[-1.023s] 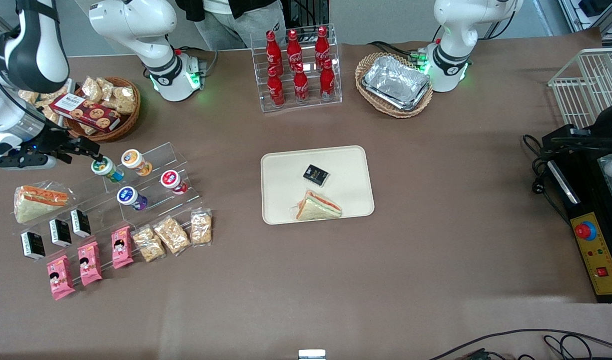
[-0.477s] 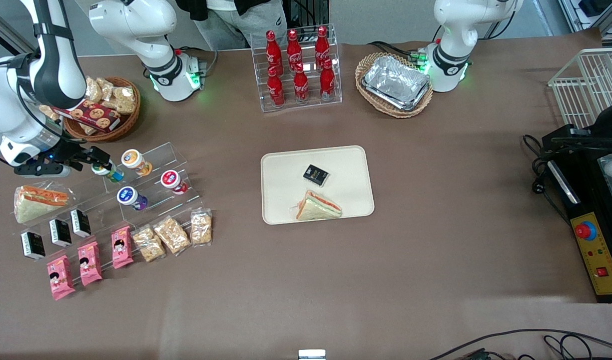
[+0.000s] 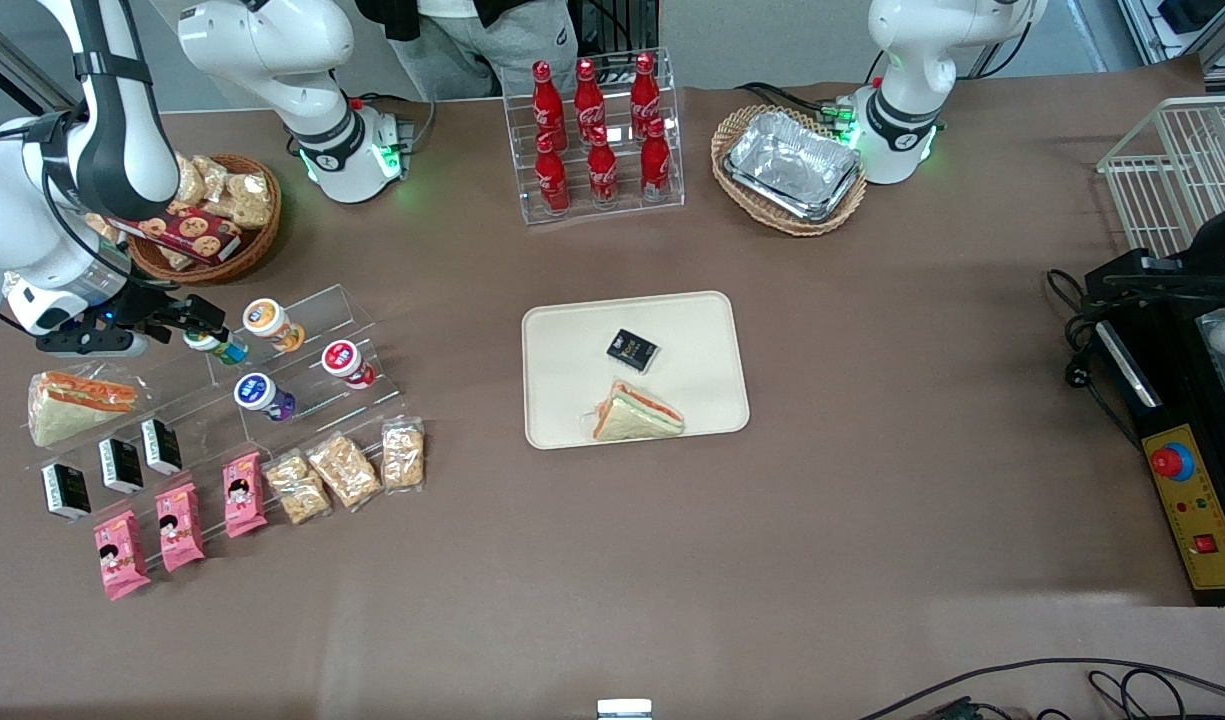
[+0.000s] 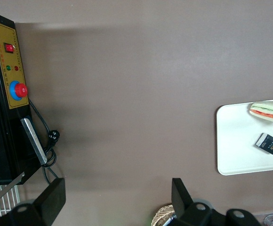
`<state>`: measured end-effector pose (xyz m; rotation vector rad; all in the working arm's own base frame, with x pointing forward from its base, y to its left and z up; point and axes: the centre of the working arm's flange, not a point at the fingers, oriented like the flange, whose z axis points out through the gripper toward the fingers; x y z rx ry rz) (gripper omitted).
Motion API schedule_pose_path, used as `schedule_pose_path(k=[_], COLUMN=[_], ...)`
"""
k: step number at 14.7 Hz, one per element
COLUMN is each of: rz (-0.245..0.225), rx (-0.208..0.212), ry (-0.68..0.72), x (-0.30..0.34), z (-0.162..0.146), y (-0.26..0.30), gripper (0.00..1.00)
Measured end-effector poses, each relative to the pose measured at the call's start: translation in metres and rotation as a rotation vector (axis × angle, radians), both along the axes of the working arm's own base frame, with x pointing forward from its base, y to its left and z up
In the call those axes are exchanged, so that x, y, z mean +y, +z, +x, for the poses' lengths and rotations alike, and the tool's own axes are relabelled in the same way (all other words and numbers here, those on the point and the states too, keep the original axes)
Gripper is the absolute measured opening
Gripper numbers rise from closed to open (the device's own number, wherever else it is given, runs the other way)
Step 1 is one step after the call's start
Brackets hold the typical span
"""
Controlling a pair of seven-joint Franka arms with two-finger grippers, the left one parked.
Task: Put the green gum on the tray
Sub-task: 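Lower the right gripper and close it around the green gum bottle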
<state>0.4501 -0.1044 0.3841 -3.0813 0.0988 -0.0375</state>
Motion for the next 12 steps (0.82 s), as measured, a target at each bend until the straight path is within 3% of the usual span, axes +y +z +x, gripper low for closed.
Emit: schedule_pose_path(k=[6,9,10,12], rz=[0.002,0.003,0.002,0.002], rx=[0.013,0.015,0.013,0.013], ry=[-0.013,-0.013,-0.014,-0.014], x=[0.007,0.007,0.007,0.007], z=[-0.002,-0.005,-0.005,-0.005], y=[-0.006,-0.011,-0.011,-0.011], gripper=[0.93,0.63,0.59,0.59])
